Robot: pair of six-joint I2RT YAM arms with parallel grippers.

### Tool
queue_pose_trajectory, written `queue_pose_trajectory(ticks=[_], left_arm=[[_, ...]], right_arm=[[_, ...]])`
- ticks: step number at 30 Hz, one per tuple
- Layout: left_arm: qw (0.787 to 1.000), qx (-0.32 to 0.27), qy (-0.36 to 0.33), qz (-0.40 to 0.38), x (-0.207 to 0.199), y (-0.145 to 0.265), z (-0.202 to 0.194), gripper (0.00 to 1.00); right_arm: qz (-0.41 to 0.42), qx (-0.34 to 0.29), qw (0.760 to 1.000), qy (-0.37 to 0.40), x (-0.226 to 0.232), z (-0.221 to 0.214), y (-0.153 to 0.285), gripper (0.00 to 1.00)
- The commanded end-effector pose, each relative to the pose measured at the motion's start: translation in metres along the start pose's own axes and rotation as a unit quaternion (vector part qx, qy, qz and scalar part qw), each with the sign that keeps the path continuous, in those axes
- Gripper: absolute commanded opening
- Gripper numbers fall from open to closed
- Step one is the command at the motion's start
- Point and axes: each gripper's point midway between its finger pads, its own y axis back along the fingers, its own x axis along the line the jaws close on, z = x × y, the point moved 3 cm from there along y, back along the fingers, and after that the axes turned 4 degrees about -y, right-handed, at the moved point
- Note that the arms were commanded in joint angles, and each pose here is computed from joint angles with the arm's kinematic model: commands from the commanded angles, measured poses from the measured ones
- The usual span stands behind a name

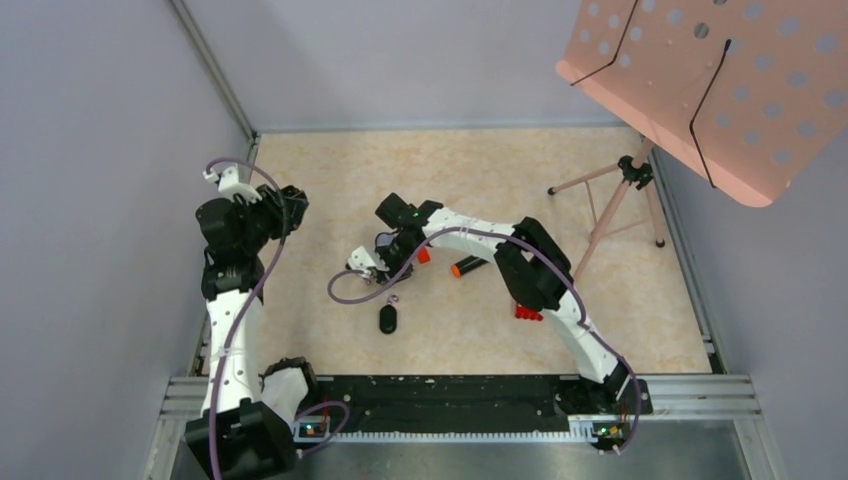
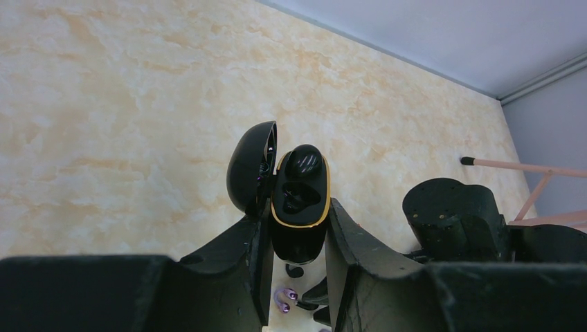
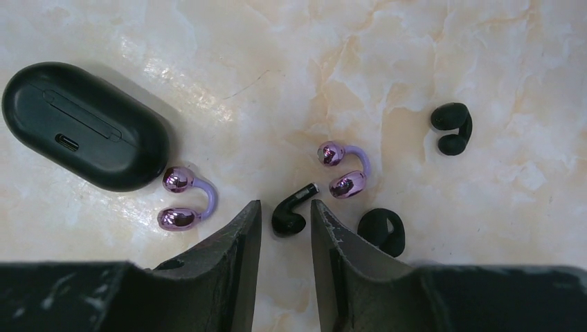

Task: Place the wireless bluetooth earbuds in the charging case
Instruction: Pick up the earbud from the center of the board.

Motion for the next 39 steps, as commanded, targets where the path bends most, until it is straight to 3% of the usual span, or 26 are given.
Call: queue_pose_trajectory(ticks=[1, 25, 32, 39], left_arm=[[1.0, -0.023, -0.007, -0.012, -0.006, 0.005, 0.009, 0.0], [1.0, -0.026, 0.003, -0.015, -0.005, 0.003, 0.007, 0.0], [1.0, -0.026, 0.007, -0.016, -0.005, 0.002, 0.005, 0.0], [0.999, -0.019, 0.007, -0.032, -0.006, -0.002, 0.001, 0.0]], right_arm=[[0.02, 0.014, 1.0, 0.019, 0.013, 0.006, -0.006, 0.32], [0.017, 0.092, 0.996, 0.003, 0.019, -0.017, 0.007, 0.29], [0.016, 0.089, 0.996, -0.005, 0.019, -0.016, 0.008, 0.22], [0.001, 0.062, 0.996, -0.058, 0.018, -0.003, 0.013, 0.03]])
